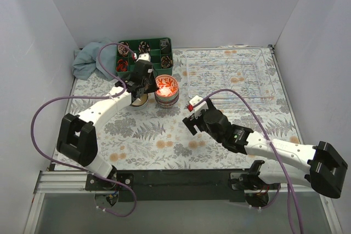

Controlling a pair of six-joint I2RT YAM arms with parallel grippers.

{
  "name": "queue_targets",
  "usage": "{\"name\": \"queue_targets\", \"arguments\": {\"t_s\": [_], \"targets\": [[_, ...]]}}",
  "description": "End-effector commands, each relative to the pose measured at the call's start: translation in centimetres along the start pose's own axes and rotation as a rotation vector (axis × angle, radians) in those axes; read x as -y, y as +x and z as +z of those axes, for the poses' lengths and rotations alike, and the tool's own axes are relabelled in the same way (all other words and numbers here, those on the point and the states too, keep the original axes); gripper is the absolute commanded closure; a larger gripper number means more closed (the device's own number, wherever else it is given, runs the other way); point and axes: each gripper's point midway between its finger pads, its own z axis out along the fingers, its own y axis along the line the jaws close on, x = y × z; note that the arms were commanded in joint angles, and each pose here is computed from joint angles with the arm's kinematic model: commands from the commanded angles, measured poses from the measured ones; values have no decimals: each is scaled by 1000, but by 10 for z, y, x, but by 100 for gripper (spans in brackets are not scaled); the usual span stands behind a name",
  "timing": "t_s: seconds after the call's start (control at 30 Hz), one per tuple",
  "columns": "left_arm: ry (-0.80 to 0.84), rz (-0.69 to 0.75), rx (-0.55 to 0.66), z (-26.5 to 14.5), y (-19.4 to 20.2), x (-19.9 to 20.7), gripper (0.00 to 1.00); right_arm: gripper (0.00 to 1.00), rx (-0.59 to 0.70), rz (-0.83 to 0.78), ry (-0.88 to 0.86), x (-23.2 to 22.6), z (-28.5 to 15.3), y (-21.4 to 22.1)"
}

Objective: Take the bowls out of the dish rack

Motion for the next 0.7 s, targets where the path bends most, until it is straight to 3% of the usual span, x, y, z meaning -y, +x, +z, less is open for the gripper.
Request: {"name": "queue_targets", "arguments": {"t_s": [0.0,0.33,0.47,0.5,0.57,0.67], "targets": [[107,-10,140,-13,-53,31,100,8,51,94,-19,3,-4,-22],[99,-4,68,20,-26,29,96,8,41,128,15,17,-2,-16],[77,6,62,24,-20,23,84,8,35,138,27,22,0,-15],[75,5,63,24,-20,22,74,8,34,139,28,23,0,-14],[71,9,60,24,-17,20,66,8,32,141,32,25,1,-14],[68,11,68,19,-18,18,44,9,31,144,39,28,2,-13]]}}
